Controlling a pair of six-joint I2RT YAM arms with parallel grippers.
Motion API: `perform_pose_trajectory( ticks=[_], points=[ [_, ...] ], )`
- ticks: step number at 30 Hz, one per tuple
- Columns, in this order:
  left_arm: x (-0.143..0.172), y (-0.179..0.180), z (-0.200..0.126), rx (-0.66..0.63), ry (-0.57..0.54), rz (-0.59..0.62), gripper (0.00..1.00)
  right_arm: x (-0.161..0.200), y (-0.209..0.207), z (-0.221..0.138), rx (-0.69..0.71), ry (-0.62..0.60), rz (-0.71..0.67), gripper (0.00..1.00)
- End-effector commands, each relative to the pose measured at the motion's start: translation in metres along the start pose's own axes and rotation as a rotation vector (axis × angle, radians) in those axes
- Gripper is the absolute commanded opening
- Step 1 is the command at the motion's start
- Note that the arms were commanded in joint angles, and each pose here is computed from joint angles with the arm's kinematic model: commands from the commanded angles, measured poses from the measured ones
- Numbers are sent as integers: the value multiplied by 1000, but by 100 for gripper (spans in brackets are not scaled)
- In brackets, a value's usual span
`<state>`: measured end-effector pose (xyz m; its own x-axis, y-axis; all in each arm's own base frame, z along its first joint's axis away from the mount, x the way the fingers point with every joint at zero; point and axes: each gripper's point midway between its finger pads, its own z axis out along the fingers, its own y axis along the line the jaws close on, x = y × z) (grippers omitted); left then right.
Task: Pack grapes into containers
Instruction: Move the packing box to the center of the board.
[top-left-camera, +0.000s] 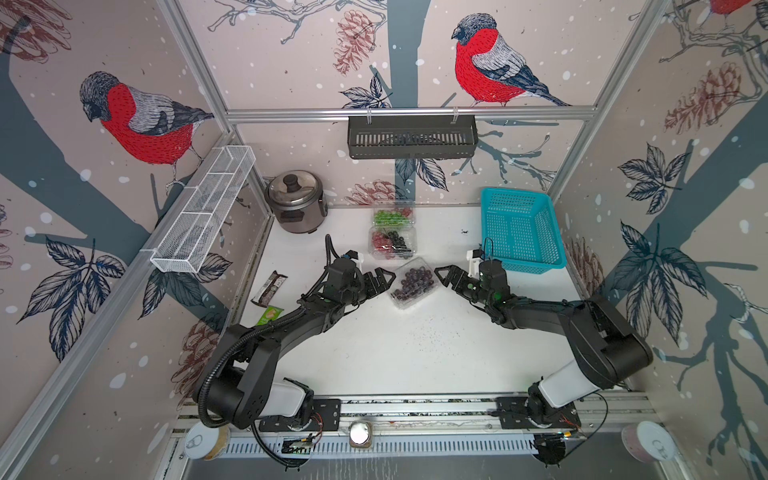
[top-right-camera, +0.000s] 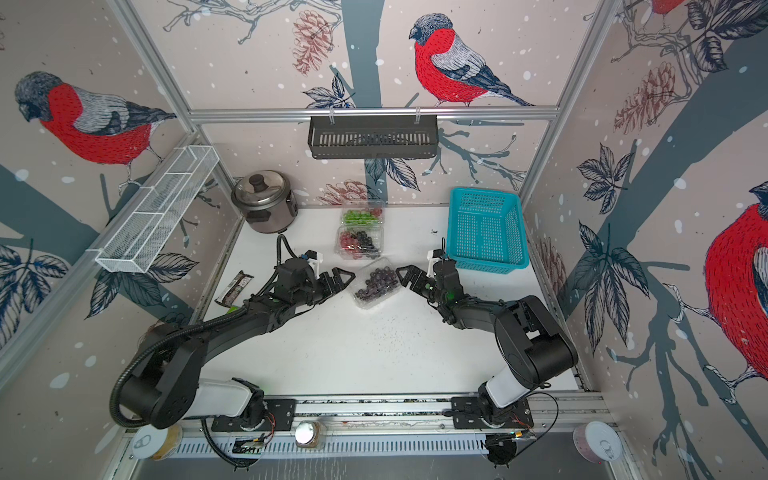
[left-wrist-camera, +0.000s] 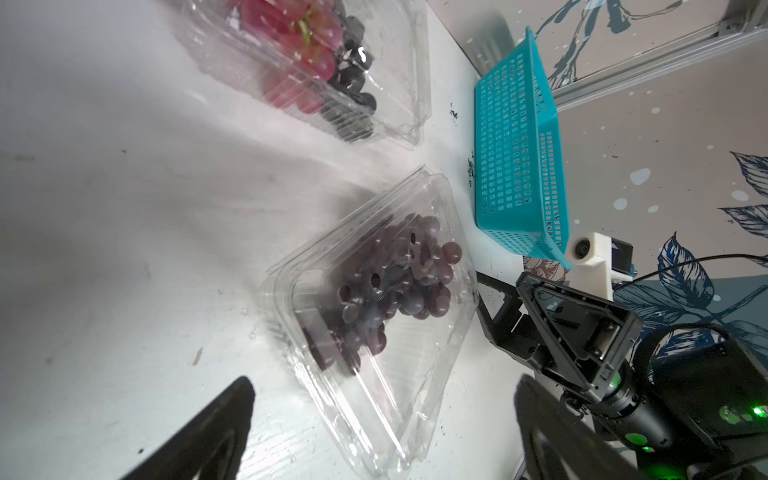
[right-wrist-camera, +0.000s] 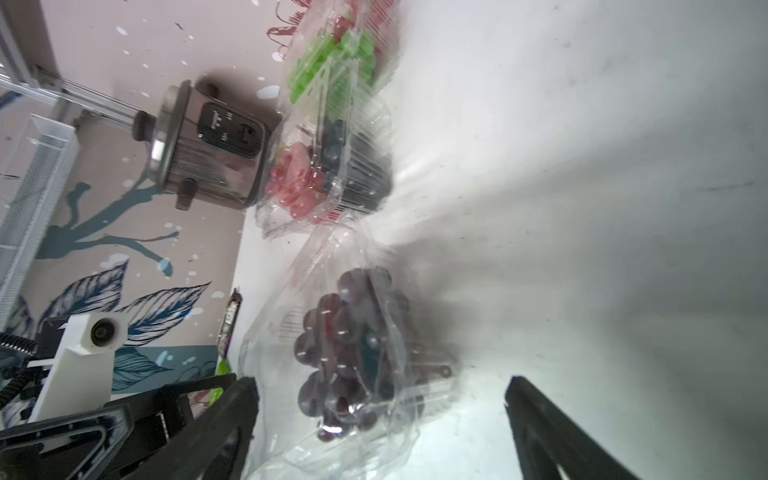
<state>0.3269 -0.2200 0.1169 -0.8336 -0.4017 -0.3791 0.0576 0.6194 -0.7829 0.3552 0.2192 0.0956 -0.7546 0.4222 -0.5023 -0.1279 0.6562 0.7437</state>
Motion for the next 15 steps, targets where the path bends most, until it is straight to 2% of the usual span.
perform_pose_trajectory(
  ticks=[1, 6, 15],
  points=[
    [-5, -14, 6, 84, -4, -28, 97, -4, -10, -1, 94, 21, -109, 100],
    [-7, -17, 20, 125, 15, -59, 97, -15, -1, 4, 117, 47, -205, 100],
    [-12, -31, 51, 142, 63, -48, 97, -9, 10, 18, 84, 151, -223, 100]
  ],
)
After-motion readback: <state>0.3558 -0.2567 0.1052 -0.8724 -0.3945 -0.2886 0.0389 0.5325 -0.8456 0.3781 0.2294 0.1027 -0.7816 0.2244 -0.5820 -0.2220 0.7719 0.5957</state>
